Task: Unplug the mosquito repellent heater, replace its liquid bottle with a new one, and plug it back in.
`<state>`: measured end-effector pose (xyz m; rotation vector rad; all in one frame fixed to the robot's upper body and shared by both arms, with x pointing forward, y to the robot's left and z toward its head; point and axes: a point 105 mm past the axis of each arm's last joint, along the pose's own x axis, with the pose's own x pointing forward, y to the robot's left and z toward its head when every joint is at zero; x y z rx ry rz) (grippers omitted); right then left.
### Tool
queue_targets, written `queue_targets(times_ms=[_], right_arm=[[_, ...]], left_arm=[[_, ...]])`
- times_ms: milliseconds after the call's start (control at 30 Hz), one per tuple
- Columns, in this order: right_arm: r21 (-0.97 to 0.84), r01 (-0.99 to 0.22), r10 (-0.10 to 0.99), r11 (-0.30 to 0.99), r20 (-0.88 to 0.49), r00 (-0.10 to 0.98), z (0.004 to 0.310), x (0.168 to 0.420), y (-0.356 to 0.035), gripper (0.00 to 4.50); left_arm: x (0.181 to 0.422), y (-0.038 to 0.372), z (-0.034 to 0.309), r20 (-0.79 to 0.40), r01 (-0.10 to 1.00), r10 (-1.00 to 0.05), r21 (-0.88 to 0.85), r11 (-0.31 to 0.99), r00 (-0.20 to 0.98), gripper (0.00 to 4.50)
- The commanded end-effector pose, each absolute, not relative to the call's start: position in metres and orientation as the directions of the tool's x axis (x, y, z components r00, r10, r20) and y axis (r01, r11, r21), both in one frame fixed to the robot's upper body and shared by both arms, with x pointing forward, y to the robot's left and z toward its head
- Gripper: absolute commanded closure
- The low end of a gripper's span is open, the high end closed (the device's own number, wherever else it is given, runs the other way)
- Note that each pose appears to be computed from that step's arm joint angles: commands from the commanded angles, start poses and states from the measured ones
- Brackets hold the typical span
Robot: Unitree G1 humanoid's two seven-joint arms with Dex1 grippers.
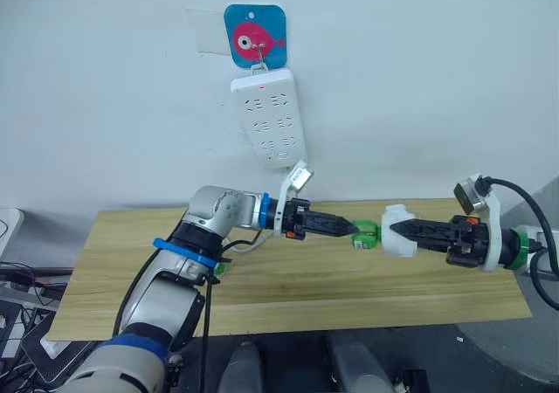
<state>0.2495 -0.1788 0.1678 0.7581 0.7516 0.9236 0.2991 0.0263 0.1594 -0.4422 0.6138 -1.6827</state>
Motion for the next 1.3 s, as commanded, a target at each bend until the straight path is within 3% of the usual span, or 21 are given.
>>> queue_targets(times_ms=[33,133,267,400,500,667,833,1300], right_arm=[[0.810,-0.444,0.881,0.383,-0.176,0.439,0.186,0.255,-0.185,1.38],[0.815,-0.443,0.873,0.374,-0.149,0.465,0.191,0.262,-0.189,1.38],[0.814,-0.449,0.879,0.367,-0.145,0.455,0.193,0.261,-0.188,1.38],[0.815,-0.459,0.882,0.354,-0.128,0.453,0.196,0.260,-0.189,1.38],[0.818,-0.467,0.893,0.338,-0.121,0.433,0.195,0.256,-0.187,1.38],[0.814,-0.491,0.908,0.309,-0.099,0.407,0.197,0.254,-0.179,1.38],[0.808,-0.514,0.918,0.287,-0.078,0.390,0.201,0.253,-0.174,1.38],[0.804,-0.533,0.930,0.262,-0.064,0.361,0.201,0.248,-0.168,1.38]], left_arm=[[0.282,0.032,0.177,-0.081,0.876,-0.945,-0.407,-0.258,-0.316,0.04],[0.282,0.030,0.161,-0.234,0.955,-0.929,0.004,-0.296,-0.287,0.04],[0.285,0.021,0.159,-0.127,0.909,-0.971,0.345,-0.236,-0.203,0.04],[0.293,0.016,0.167,0.002,0.740,-0.996,0.669,-0.068,-0.093,0.04],[0.296,0.014,0.173,0.062,0.583,-0.996,0.813,0.010,-0.069,0.04],[0.299,0.008,0.183,0.136,0.433,-0.986,0.898,0.082,-0.095,0.04],[0.292,0.003,0.183,0.133,0.356,-0.979,0.932,0.071,-0.154,0.04],[0.290,-0.005,0.183,0.141,0.301,-0.975,0.950,0.083,-0.174,0.04]])
